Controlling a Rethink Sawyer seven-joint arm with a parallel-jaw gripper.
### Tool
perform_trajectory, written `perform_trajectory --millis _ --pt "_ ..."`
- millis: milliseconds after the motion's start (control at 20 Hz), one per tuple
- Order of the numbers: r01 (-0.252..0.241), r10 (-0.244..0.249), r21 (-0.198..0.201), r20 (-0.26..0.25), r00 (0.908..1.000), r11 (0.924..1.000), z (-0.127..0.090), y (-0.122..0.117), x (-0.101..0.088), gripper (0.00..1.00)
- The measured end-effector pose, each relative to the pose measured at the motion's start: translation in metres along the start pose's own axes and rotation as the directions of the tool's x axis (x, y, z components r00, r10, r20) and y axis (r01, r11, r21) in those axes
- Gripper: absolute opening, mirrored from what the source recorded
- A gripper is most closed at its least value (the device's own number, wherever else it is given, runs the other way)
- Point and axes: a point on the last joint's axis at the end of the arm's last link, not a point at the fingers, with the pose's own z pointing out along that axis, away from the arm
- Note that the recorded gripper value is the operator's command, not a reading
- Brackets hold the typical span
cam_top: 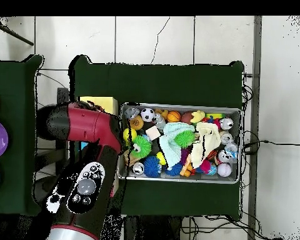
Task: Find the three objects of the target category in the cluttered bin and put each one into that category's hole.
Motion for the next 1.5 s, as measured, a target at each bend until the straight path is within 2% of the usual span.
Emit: perform_trajectory --millis 300,350,650,800,1300,1500 --pt "-0.010 0.010 -0.003 0.010 0.9999 0.9999 -0.001 -0.005 -0.010 0.00" --pt "-0.012 0.012 -0.005 0.018 0.9998 0.9999 -0.002 -0.006 -0.016 1.00" --pt "-0.005 0.005 0.005 0.032 0.9995 1.0000 -0.006 -0.007 -0.026 1.00" --pt "0.004 -0.005 0.024 0.032 0.9995 0.9997 -0.016 -0.010 -0.032 1.00" --pt "0.035 -0.034 0.071 -0.003 0.9994 0.9968 -0.050 -0.006 -0.034 1.00" --pt "0.037 -0.037 0.084 -0.006 0.9993 0.9958 -0.057 -0.008 -0.037 1.00"
